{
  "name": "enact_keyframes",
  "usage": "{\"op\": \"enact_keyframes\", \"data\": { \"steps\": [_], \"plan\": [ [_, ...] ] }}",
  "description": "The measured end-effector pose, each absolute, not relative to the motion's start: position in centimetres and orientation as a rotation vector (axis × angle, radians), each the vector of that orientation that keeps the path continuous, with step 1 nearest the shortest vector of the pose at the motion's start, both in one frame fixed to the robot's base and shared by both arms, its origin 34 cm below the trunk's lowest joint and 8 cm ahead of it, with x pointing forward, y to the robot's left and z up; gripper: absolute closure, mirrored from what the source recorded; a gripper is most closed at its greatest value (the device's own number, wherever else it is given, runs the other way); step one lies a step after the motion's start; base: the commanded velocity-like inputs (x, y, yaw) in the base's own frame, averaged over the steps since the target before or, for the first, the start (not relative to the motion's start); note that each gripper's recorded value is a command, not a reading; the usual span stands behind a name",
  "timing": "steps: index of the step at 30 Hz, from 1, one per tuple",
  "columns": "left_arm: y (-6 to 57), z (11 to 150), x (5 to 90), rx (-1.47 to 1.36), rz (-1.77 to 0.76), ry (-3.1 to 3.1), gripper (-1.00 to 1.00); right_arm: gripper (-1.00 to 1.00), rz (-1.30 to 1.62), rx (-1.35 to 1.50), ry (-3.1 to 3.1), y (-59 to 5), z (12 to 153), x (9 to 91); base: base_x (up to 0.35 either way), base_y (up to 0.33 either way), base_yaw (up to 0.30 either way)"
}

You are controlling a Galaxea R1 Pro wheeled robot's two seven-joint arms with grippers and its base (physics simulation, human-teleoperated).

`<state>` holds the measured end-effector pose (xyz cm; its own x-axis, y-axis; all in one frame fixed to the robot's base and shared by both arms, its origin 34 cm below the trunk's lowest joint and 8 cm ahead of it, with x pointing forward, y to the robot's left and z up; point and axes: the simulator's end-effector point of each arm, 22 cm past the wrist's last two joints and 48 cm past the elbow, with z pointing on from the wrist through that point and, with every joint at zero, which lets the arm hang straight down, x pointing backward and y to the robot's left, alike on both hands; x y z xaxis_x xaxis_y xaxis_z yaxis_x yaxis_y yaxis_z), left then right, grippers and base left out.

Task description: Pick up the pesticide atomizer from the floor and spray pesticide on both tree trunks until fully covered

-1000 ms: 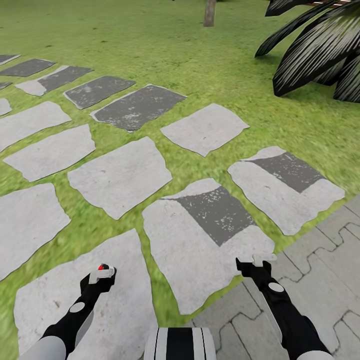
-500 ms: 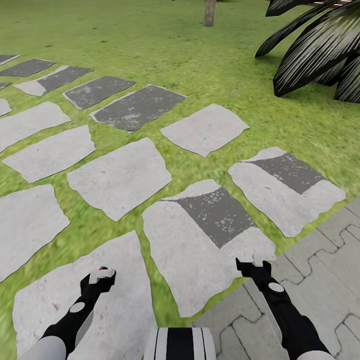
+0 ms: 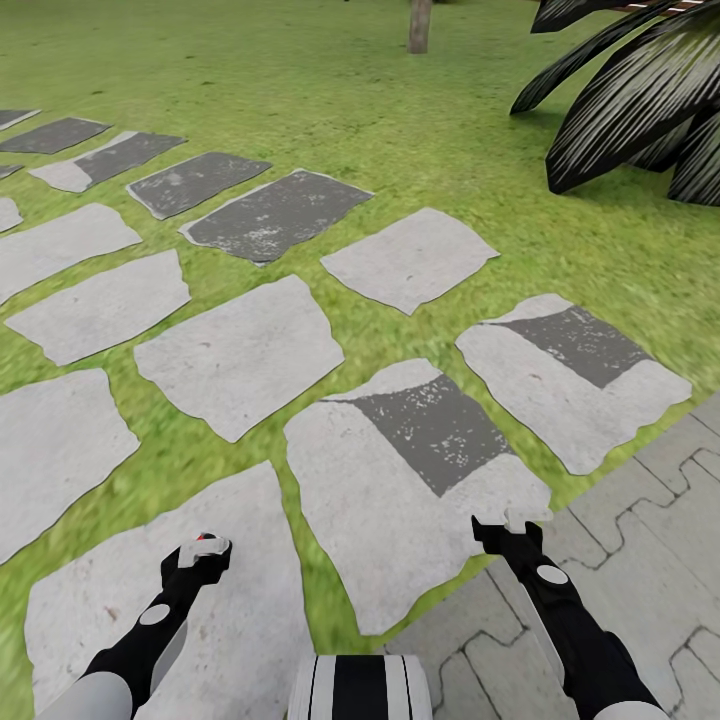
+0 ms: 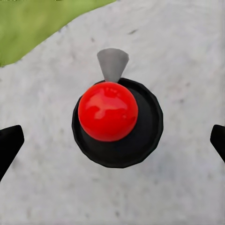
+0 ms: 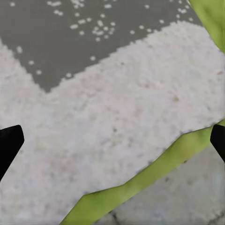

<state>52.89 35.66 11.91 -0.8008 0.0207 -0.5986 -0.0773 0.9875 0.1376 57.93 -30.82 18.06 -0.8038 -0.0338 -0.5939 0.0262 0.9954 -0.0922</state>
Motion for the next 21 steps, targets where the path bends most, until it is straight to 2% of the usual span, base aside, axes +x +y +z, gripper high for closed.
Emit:
{"op": "enact_keyframes", "data": {
  "steps": [5, 6, 21],
  "plan": [
    [35.66, 11.94, 52.94, -0.039, 0.205, 2.490, -1.00, -1.00, -0.127, -0.005, 2.502, -30.82, 18.05, 57.91, 0.000, 0.000, 0.000],
    [35.66, 11.94, 52.95, -0.039, 0.205, 2.490, 1.00, -1.00, -0.127, -0.005, 2.502, -30.83, 18.05, 57.91, 0.000, 0.000, 0.000],
    [35.66, 11.98, 53.03, -0.040, 0.204, 2.487, 1.00, -1.00, -0.127, -0.005, 2.502, -30.82, 18.05, 57.91, 0.000, 0.000, 0.000]
  ]
}}
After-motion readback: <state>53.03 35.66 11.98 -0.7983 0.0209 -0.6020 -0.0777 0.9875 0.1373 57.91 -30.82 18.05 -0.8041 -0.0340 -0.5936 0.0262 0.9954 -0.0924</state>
